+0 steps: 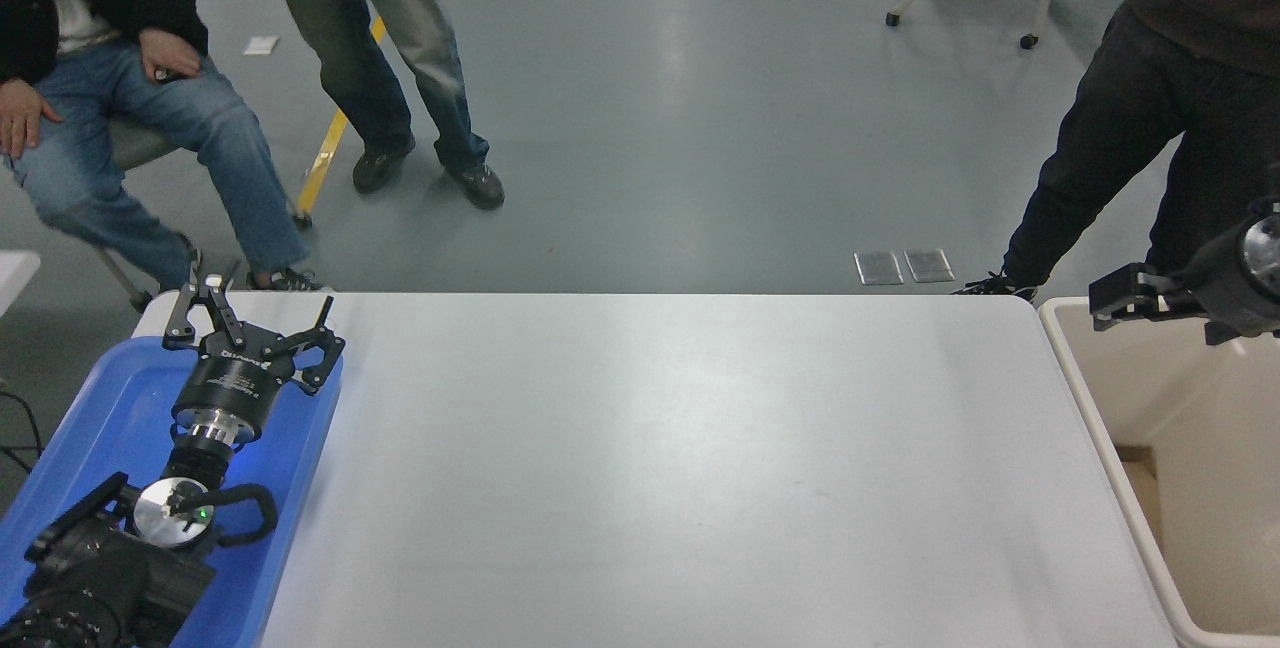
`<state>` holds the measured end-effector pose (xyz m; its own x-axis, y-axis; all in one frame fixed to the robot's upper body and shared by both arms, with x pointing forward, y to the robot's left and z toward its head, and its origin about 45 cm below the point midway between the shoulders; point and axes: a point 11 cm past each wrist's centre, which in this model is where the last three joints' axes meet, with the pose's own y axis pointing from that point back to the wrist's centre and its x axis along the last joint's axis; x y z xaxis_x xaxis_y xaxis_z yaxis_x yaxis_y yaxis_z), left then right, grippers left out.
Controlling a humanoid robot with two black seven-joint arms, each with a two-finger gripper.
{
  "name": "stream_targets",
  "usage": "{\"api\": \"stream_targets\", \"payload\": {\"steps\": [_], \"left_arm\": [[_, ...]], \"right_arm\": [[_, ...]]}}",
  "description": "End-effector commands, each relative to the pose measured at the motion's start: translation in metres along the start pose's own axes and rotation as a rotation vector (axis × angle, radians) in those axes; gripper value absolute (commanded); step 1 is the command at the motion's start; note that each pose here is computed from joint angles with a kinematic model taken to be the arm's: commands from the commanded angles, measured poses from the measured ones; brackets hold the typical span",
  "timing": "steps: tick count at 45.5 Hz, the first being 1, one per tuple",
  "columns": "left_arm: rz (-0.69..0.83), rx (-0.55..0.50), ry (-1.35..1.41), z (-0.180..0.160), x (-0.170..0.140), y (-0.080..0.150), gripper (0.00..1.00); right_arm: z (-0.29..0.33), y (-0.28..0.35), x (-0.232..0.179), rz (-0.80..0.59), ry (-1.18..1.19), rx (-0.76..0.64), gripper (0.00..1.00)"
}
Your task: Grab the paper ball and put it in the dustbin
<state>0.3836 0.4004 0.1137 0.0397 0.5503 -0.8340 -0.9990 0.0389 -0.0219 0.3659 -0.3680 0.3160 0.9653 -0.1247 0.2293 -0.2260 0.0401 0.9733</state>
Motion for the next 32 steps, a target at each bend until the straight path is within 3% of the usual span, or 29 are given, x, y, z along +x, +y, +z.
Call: {"api": "stream_targets", "payload": {"steps": [1,10,32], "left_arm": [[0.001,-0.004,0.001,0.0,0.0,0.0,0.99],[0.001,-0.004,0.001,0.0,0.0,0.0,0.99],[0.004,-0.006,0.004,0.0,0.001,0.001,0.99]], "right_arm": [[-0.075,0.039,-0.018,-0.142,0.109,0.034,1.0],[-0.105,0.044,-0.016,-0.137,0.199,-0.054,1.0],[-0.133,0.042,-0.019,-0.144,0.224,-0.072,1.0]]}}
